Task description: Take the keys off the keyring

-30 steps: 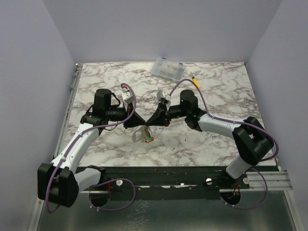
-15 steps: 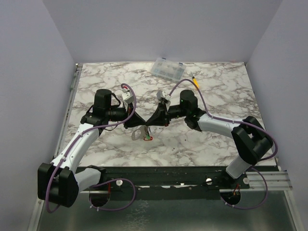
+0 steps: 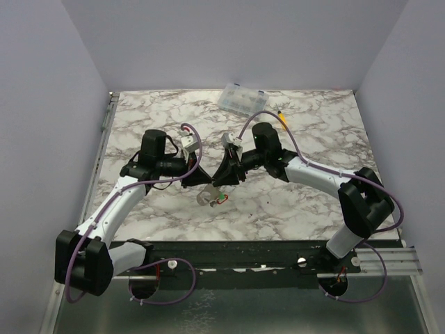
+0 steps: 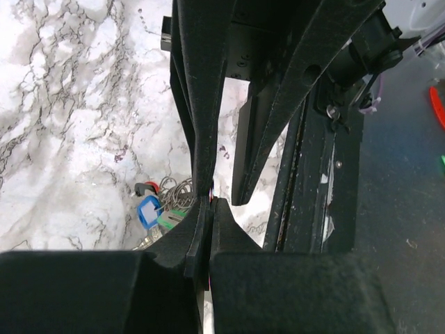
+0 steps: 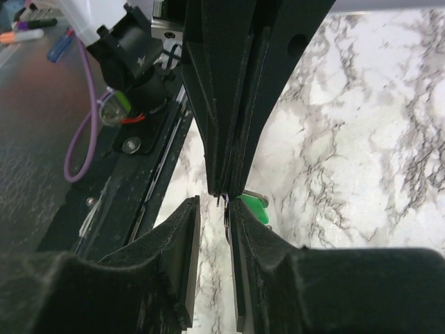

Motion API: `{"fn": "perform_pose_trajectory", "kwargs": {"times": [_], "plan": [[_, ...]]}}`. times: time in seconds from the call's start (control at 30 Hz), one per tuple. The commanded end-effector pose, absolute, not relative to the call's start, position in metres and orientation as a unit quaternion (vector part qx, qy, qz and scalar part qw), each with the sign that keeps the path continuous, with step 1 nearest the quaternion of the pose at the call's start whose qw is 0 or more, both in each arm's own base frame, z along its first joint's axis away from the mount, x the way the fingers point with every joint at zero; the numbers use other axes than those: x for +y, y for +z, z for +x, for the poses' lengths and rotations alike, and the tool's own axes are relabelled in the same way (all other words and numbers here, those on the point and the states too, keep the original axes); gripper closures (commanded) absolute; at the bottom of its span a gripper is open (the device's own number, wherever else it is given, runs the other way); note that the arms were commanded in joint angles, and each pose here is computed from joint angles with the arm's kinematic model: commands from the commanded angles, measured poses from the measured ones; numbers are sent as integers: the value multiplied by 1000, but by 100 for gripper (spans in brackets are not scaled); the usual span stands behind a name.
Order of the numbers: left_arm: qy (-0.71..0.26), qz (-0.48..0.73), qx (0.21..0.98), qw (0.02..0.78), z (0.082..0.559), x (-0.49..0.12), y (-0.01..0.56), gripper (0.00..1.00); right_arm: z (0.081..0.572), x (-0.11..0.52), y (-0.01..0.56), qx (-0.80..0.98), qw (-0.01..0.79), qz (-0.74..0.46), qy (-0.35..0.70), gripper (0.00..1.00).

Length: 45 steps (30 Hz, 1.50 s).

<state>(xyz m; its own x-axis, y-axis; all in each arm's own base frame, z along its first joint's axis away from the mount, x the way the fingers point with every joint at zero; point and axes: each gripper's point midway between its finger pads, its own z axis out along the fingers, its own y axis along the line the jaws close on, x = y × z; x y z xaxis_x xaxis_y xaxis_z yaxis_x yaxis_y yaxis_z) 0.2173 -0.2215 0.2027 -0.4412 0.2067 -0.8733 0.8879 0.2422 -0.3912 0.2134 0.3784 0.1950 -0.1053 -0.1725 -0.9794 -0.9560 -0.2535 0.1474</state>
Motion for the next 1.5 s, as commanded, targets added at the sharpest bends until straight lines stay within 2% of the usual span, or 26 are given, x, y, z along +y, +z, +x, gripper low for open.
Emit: {"fn": "perform_pose_trajectory", "kwargs": {"times": [0.0, 0.2, 0.57, 0.7, 0.77, 0.83, 0.9, 1.0, 1.1, 1.27, 1.47], "plan": [[-445, 434, 698, 356, 218, -222, 198, 100, 205, 376, 191, 485, 318, -595, 556, 69], [-416, 466, 698, 349, 217, -223, 194, 100, 205, 371, 179, 506, 289, -610, 537, 70], [-411, 486, 692, 341, 214, -232, 196, 100, 209, 373, 179, 512, 281, -627, 516, 74], [-411, 485, 693, 341, 214, -232, 197, 100, 208, 374, 173, 518, 276, -631, 508, 86], [-413, 484, 692, 340, 214, -233, 198, 100, 209, 375, 172, 522, 276, -630, 504, 98], [-416, 481, 693, 339, 213, -233, 199, 100, 211, 377, 174, 527, 282, -625, 502, 99], [-417, 475, 696, 341, 214, -231, 200, 85, 217, 379, 181, 528, 309, -619, 493, 99], [-422, 461, 700, 347, 218, -225, 197, 74, 225, 381, 194, 528, 338, -602, 495, 99], [-432, 443, 700, 356, 222, -223, 195, 72, 230, 384, 209, 515, 368, -579, 514, 99], [-437, 431, 697, 371, 223, -222, 195, 71, 230, 385, 214, 509, 387, -553, 534, 99], [-445, 418, 693, 384, 225, -215, 201, 65, 225, 379, 216, 506, 404, -506, 570, 99]]}}
